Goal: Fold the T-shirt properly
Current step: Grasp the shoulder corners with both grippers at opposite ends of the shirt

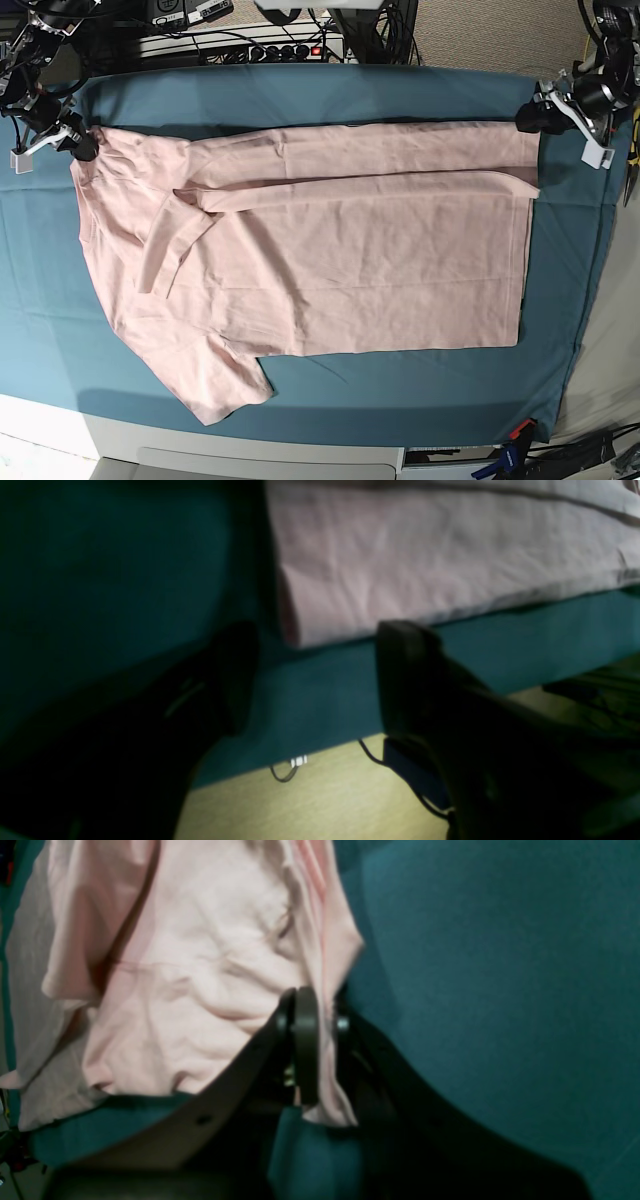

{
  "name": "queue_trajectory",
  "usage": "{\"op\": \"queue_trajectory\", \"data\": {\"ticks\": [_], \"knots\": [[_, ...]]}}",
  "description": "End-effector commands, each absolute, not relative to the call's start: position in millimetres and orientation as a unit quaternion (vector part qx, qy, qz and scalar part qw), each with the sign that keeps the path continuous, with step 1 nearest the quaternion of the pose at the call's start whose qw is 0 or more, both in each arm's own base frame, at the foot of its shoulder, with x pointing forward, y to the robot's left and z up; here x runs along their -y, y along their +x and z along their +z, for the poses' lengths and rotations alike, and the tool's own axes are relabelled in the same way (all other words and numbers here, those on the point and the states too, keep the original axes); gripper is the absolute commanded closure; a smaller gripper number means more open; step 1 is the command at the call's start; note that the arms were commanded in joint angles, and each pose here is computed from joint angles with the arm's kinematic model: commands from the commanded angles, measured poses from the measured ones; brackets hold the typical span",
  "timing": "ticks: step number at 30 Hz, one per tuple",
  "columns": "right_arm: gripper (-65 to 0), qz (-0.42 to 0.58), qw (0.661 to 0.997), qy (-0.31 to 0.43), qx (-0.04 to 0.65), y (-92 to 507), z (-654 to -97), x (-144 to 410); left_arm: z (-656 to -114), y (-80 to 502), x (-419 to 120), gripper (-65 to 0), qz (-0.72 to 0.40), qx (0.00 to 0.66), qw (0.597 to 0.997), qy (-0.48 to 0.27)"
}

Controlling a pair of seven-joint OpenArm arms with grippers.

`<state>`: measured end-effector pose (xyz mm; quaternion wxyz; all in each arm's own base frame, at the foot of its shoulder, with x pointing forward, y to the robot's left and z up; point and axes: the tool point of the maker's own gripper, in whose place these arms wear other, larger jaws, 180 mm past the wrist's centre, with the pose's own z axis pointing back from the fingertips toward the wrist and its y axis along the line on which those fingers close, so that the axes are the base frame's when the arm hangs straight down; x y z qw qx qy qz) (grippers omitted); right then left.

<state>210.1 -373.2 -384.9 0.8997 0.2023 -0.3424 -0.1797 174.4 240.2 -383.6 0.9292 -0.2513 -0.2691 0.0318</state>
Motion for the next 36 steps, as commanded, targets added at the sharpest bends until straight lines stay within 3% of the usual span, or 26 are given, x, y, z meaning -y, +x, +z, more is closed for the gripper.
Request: {"op": "queue_trajectory", "data": {"ticks": [1, 26, 30, 34, 36], "knots": [[0.0, -0.168, 0.902, 0.193, 0.348, 213, -376, 380, -374, 181, -243, -35.8, 0.026, 0.285, 0.924, -0.254], [0.0, -0.165, 0.899, 0.192, 0.358, 216, -373, 381, -396, 192, -241, -33.2, 0.079, 0.278, 0.914, -0.286], [0.0, -0.165, 0.899, 0.191, 0.359, 216, -374, 381, -397, 187, -238, -22.2, 0.072, 0.273, 0.915, -0.289], [0.0, -0.165, 0.899, 0.191, 0.359, 216, -373, 381, -396, 187, -238, 0.0, 0.073, 0.274, 0.913, -0.292], [0.0, -0.165, 0.899, 0.191, 0.358, 216, -373, 381, -396, 187, -238, 0.0, 0.073, 0.275, 0.913, -0.292]]}}
